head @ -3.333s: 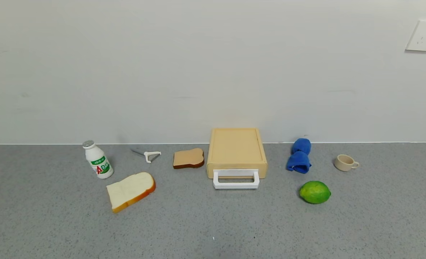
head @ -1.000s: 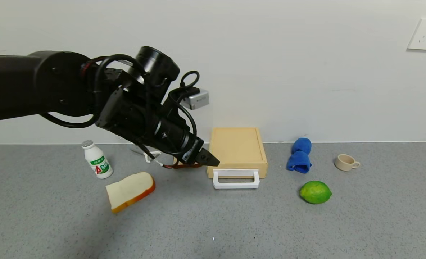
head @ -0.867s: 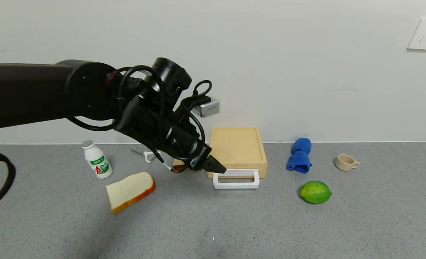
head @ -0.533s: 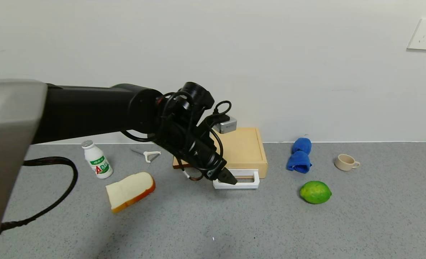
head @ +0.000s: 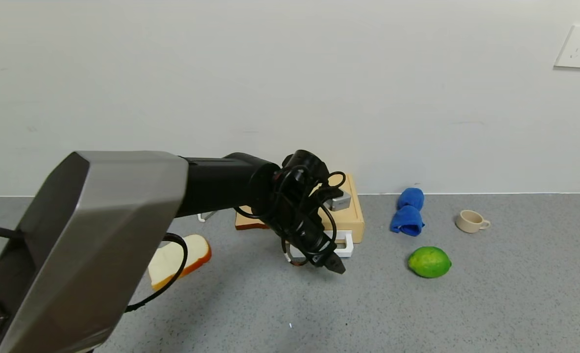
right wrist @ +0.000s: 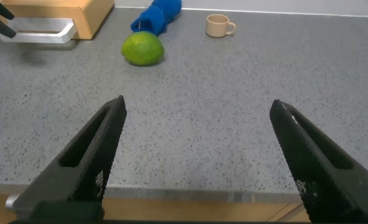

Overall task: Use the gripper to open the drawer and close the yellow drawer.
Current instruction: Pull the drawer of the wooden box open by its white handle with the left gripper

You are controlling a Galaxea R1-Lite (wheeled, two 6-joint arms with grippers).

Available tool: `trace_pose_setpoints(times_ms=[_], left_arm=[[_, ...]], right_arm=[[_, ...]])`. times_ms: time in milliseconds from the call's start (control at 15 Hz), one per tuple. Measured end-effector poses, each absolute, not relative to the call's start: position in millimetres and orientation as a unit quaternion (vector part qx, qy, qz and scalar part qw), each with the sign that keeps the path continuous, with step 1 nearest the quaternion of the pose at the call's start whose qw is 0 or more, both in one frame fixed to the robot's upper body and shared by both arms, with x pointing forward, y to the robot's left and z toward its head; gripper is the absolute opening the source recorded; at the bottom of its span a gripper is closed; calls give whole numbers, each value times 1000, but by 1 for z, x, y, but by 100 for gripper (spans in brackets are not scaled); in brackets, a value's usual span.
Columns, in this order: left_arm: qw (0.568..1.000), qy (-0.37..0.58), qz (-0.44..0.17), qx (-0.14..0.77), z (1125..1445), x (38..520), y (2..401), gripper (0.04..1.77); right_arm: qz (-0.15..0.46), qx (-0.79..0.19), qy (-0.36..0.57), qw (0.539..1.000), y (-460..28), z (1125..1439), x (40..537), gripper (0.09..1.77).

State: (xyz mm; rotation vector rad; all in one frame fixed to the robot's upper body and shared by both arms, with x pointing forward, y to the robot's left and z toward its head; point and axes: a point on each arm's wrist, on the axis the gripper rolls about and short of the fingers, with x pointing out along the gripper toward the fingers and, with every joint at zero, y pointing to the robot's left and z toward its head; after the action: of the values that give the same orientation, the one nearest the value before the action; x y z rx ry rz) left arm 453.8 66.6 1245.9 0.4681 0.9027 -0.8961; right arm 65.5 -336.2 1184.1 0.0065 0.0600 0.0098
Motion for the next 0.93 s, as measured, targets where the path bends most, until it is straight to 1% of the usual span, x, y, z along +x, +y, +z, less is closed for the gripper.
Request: trace_pose_setpoints(times_ms=[400,933], left_arm=[[779,418,-412,220,1220,466,56,172],[786,414,-396,233,1216,469,56,172]], right_arm=[[5,3,30,1000,-336,1184,65,170],[5,3,30,1000,-336,1184,65,170]])
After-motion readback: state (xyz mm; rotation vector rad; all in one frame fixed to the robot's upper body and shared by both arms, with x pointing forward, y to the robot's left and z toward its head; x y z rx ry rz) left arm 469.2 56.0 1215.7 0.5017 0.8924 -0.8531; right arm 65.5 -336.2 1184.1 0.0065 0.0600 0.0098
